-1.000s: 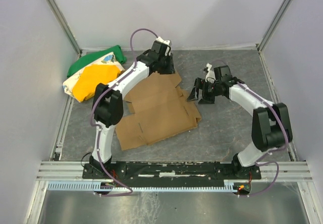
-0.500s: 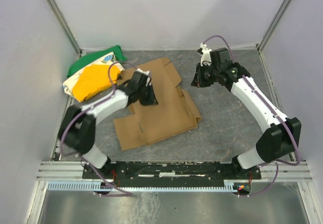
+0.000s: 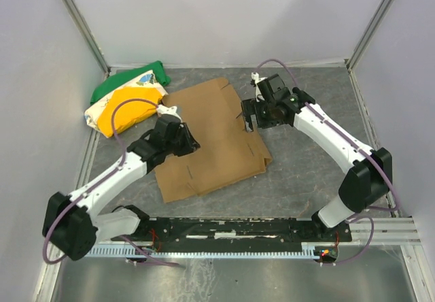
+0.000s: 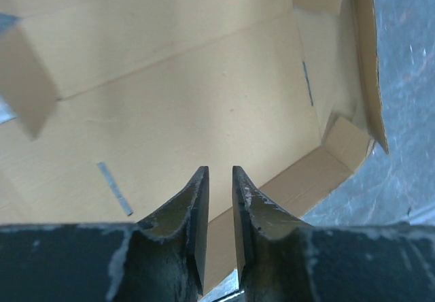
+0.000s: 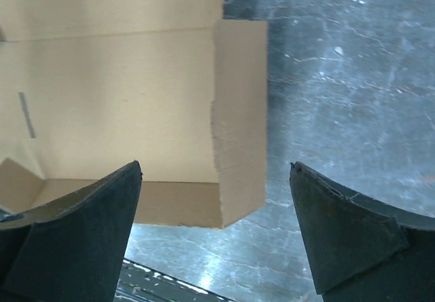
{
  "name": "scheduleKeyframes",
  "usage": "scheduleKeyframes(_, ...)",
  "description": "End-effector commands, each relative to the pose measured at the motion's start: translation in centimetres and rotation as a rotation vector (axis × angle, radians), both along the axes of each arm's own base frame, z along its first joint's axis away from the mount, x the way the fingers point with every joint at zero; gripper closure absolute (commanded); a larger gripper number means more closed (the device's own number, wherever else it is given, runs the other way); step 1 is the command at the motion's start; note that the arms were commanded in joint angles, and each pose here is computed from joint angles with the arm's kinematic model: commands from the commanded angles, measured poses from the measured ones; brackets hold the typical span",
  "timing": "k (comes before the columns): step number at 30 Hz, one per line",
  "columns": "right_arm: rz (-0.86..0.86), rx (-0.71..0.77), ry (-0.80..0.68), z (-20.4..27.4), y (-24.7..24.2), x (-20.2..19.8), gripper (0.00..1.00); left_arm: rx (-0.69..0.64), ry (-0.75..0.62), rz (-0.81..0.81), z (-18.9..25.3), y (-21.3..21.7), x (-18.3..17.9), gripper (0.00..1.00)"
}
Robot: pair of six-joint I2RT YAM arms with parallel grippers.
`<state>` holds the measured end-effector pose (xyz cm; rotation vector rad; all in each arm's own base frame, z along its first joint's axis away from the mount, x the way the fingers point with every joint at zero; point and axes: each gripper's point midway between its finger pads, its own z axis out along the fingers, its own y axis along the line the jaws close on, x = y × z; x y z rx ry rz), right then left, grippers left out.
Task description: Fold the paper box
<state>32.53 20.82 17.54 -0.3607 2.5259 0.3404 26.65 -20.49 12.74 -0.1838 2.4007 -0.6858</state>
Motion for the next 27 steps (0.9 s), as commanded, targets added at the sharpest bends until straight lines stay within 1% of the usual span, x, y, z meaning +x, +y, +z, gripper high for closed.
scheduleKeyframes(1, -0.048, -0.171, -0.039, 0.0, -2.4, 0.4, 0.02, 0.129, -0.010, 0.254, 1.8, 5.2, -0.1, 0.72)
scheduleKeyframes(4, -0.043, -0.219, -0.015, -1.3, -2.7, 0.2, 0.02, 0.175, 0.023, 0.324, 1.4, 6.9, -1.1, 0.70)
scheduleKeyframes(14, -0.014, -0.251, 0.024, -4.6, -2.0, 0.7, 0.06, 0.166, 0.117, 0.350, -2.1, 7.3, -3.0, 0.69)
scheduleKeyframes(17, -0.011, -0.275, 0.040, -5.3, -2.0, 1.0, 0.10, 0.172, 0.130, 0.355, -3.0, 7.5, -3.4, 0.69)
scheduleKeyframes(18, -0.009, -0.287, 0.057, -5.9, -2.0, 1.0, 0.13, 0.178, 0.136, 0.353, -3.3, 7.5, -3.4, 0.69)
scheduleKeyframes(21, -0.018, -0.305, 0.091, -7.0, -1.9, 1.1, 0.45, 0.196, 0.154, 0.343, -4.0, 7.4, -3.4, 0.69)
scheduleKeyframes(22, -0.027, -0.305, 0.093, -7.2, -1.9, 1.2, 0.54, 0.199, 0.158, 0.341, -4.1, 7.3, -3.2, 0.69)
scheduleKeyframes(25, -0.052, -0.297, 0.107, -7.8, -1.9, 1.2, 0.77, 0.193, 0.153, 0.313, -3.9, 6.4, -2.4, 0.69)
scheduleKeyframes(27, -0.100, -0.267, 0.119, -8.2, -2.3, 1.5, 0.92, 0.194, 0.146, 0.288, -3.5, 5.8, -1.7, 0.69)
